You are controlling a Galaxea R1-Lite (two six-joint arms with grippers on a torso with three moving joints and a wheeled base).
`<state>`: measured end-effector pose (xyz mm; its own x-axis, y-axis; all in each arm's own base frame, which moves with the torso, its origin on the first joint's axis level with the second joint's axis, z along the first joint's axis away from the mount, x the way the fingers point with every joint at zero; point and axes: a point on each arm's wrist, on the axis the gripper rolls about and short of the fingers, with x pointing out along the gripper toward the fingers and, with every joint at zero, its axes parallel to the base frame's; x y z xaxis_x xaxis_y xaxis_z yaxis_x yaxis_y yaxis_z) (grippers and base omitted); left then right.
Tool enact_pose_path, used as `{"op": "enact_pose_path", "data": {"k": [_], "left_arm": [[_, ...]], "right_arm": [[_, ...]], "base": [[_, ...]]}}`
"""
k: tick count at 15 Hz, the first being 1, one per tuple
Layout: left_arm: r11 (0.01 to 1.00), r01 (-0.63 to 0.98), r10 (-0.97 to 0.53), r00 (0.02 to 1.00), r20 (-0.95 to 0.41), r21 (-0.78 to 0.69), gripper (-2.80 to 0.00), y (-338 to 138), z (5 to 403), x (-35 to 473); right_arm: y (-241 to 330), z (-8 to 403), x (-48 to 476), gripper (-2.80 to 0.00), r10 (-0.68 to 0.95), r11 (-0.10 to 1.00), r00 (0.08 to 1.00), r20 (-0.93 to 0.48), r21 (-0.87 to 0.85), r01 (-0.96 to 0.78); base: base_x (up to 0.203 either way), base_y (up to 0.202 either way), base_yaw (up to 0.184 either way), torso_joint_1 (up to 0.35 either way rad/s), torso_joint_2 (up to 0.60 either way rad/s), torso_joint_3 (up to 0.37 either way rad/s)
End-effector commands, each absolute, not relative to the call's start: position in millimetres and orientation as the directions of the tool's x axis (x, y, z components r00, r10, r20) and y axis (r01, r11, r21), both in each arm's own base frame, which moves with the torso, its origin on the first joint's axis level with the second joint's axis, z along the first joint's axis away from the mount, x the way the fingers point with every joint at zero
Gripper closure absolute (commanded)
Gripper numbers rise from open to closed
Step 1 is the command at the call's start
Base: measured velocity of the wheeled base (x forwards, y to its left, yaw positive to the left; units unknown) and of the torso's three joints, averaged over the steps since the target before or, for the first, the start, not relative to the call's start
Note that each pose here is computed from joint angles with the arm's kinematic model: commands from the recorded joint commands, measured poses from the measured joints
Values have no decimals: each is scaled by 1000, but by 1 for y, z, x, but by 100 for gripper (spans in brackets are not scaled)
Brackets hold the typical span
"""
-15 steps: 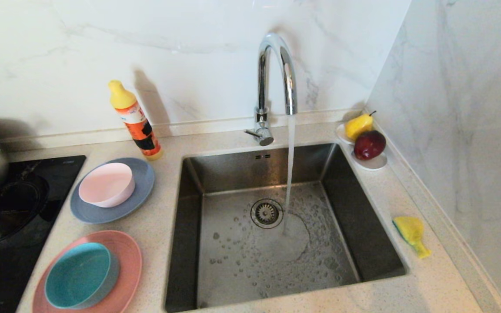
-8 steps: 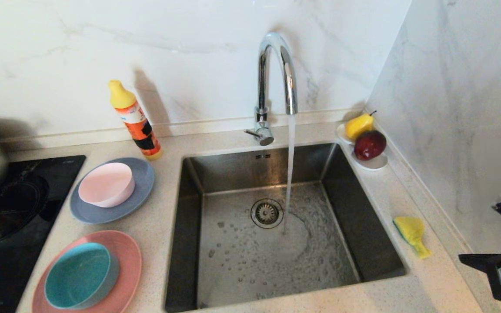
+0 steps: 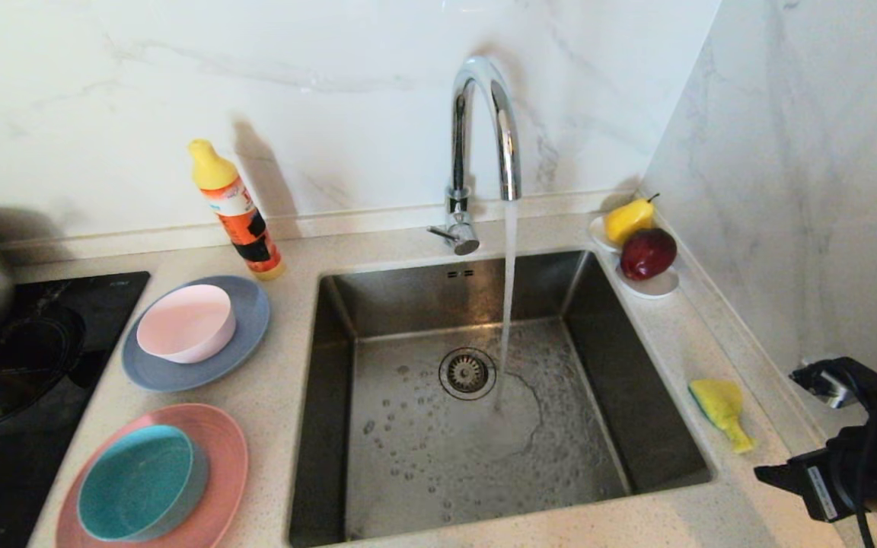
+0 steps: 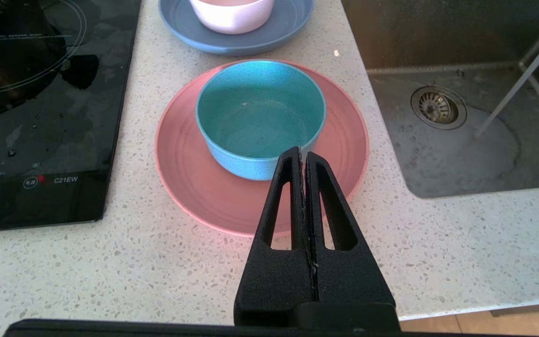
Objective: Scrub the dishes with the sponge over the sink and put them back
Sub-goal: Pick up a bowl and the sponge
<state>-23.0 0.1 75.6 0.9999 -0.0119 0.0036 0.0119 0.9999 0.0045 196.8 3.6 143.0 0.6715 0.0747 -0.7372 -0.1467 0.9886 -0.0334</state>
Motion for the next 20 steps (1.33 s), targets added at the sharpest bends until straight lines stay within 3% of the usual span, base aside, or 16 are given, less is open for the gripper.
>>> {"op": "enact_pose_path", "data": {"k": [1,11,20], "left_arm": [[1000,12,-12,1000,3,5,0,0,76,-23],[1000,12,-12,1000,3,5,0,0,76,-23],[1000,12,-12,1000,2,5,0,0,76,-23]], "right_arm": [[4,132,204,-280,69,989,636,-768,-31,-144],[3,114,232,-280,47,991,630,-775,-42,-127],[2,117,252,-280,27,992,698,-716,-66,-106]], "base": [[0,0,0,0,0,0],[0,0,0,0,0,0],[0,0,0,0,0,0]]}}
